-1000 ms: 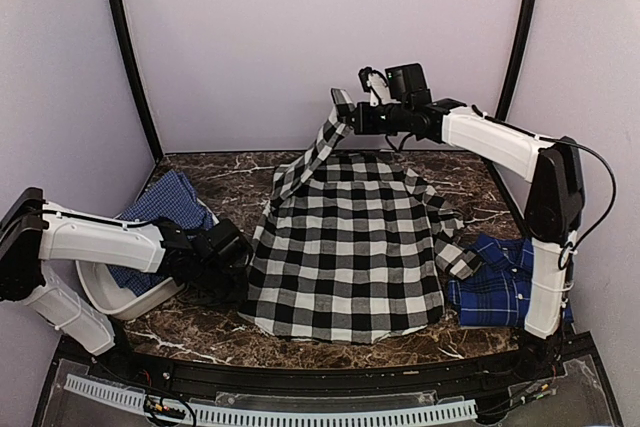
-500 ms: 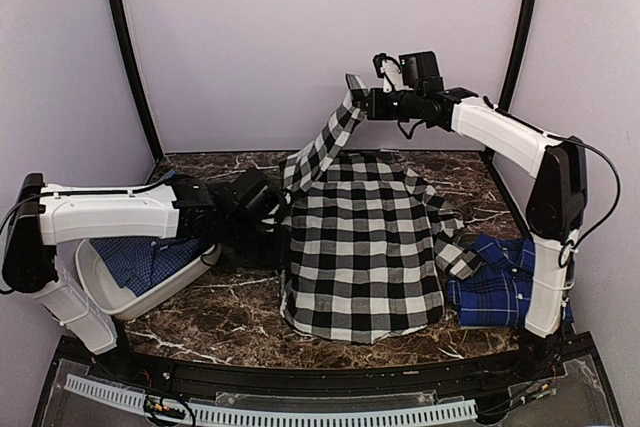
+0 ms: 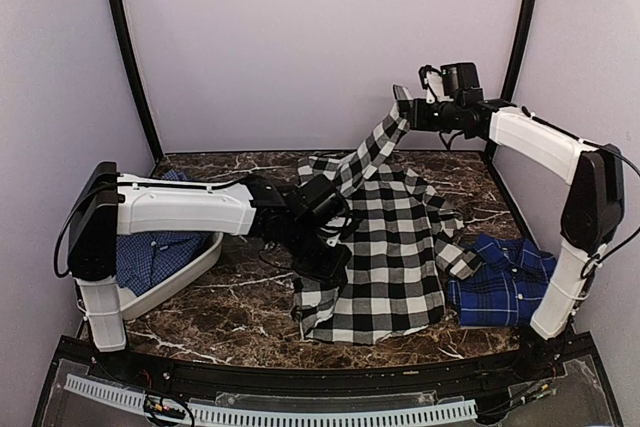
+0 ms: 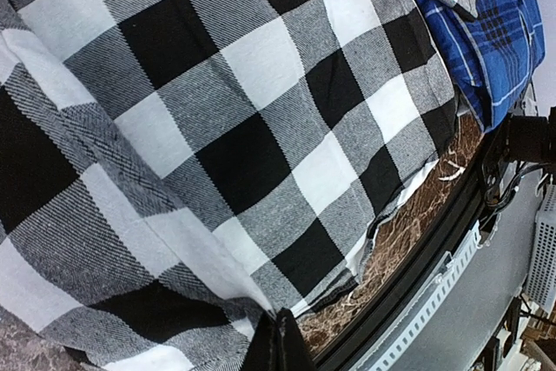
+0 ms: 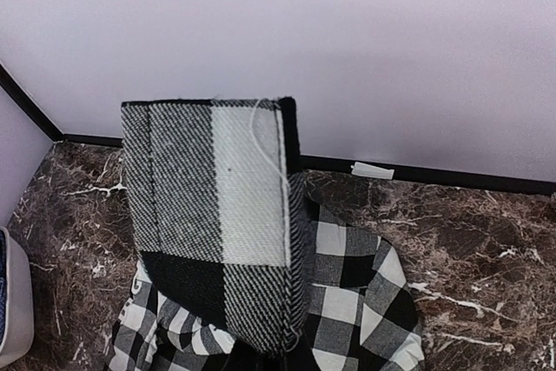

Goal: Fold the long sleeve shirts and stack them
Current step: Fold the flattened shirt at the center of the board.

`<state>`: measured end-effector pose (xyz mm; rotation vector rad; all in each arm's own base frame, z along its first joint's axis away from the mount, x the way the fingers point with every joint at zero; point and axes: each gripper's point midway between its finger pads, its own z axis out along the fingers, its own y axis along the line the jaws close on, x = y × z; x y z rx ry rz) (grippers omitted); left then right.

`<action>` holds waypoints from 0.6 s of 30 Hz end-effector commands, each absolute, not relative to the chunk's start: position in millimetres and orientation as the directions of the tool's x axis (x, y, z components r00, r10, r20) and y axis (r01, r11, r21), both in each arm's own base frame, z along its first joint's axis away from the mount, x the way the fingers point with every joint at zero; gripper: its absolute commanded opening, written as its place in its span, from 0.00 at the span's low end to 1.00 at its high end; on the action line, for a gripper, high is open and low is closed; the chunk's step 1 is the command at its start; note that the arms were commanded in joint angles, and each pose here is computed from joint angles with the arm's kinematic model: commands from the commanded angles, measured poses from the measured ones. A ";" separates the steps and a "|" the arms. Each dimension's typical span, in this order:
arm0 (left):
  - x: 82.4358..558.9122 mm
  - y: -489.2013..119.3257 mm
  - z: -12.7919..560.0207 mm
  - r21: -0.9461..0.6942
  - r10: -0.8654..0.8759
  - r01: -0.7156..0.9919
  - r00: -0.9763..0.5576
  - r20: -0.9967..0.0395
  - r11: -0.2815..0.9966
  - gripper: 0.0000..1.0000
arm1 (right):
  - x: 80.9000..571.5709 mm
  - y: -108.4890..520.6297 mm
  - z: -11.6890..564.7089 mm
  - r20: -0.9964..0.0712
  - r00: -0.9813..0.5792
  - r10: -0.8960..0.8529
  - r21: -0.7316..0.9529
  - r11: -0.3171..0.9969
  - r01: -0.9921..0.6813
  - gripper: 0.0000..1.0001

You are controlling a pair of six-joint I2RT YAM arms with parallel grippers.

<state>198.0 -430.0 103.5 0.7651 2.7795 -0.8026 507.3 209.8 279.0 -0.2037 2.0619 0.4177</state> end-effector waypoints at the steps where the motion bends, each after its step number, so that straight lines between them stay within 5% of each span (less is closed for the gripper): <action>1: 185.0 -440.6 108.5 -0.489 0.522 0.569 -0.817 -0.245 0.661 0.00 | 504.3 194.1 317.5 -0.910 -0.408 0.070 0.207 0.931 -0.302 0.00; 18: 172.5 -451.9 91.8 -0.546 0.575 0.569 -0.798 -0.183 0.615 0.00 | 497.8 176.1 278.2 -0.881 -0.468 0.066 0.204 0.946 -0.251 0.00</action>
